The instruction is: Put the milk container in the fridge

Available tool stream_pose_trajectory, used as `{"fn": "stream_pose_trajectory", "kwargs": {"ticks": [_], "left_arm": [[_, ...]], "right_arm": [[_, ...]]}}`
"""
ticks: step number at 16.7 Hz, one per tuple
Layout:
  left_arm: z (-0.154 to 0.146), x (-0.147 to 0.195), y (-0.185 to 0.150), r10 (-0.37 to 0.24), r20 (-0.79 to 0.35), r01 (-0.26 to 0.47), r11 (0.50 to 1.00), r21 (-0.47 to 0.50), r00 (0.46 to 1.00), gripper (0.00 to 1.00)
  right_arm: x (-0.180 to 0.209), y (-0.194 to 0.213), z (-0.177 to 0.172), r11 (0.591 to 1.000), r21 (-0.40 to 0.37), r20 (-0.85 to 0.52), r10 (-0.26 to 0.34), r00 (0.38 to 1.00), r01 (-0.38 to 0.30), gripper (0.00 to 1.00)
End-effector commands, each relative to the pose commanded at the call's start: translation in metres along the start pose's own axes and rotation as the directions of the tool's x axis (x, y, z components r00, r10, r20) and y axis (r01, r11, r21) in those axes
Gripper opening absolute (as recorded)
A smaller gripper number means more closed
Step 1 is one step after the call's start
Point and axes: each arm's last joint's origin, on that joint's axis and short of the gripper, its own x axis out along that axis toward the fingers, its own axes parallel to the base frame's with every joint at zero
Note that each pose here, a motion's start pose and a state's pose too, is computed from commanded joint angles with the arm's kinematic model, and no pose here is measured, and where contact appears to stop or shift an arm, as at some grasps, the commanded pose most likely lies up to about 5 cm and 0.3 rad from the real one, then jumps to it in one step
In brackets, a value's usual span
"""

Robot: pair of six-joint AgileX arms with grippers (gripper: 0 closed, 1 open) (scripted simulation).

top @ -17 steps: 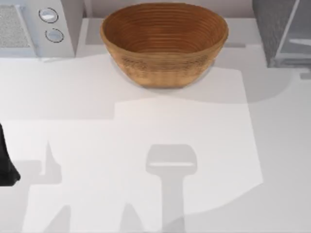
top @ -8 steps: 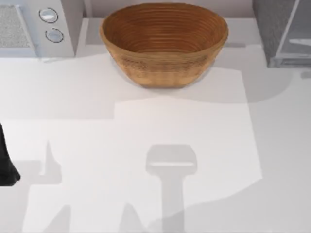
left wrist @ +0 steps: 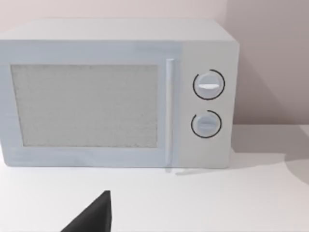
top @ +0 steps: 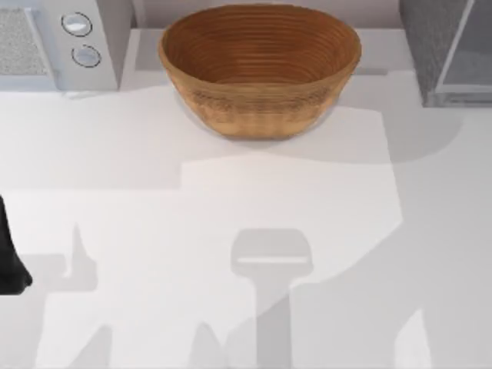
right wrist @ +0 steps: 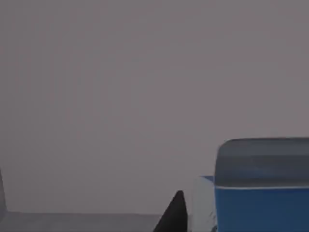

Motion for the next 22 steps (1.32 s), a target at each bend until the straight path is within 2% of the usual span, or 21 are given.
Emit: {"fn": "stream_pose_trajectory", "kwargs": {"ticks": [4,9,22], "left_arm": [[0.0,0.0,0.0,0.0,0.0,0.0,1.0,0.0,1.0,1.0],[0.0,0.0,0.0,0.0,0.0,0.0,1.0,0.0,1.0,1.0],[0.0,0.0,0.0,0.0,0.0,0.0,1.0,0.0,1.0,1.0]], "right_arm": [[0.023,0.003,-0.008,1.0,0.013,-0.051,-0.003,0.999,0.004,0.0],[0.025,0.004,-0.01,1.0,0.014,-0.057,-0.003,0.998,0.004,0.0],[0.025,0.004,-0.01,1.0,0.014,-0.057,-0.003,0.998,0.004,0.98]]}}
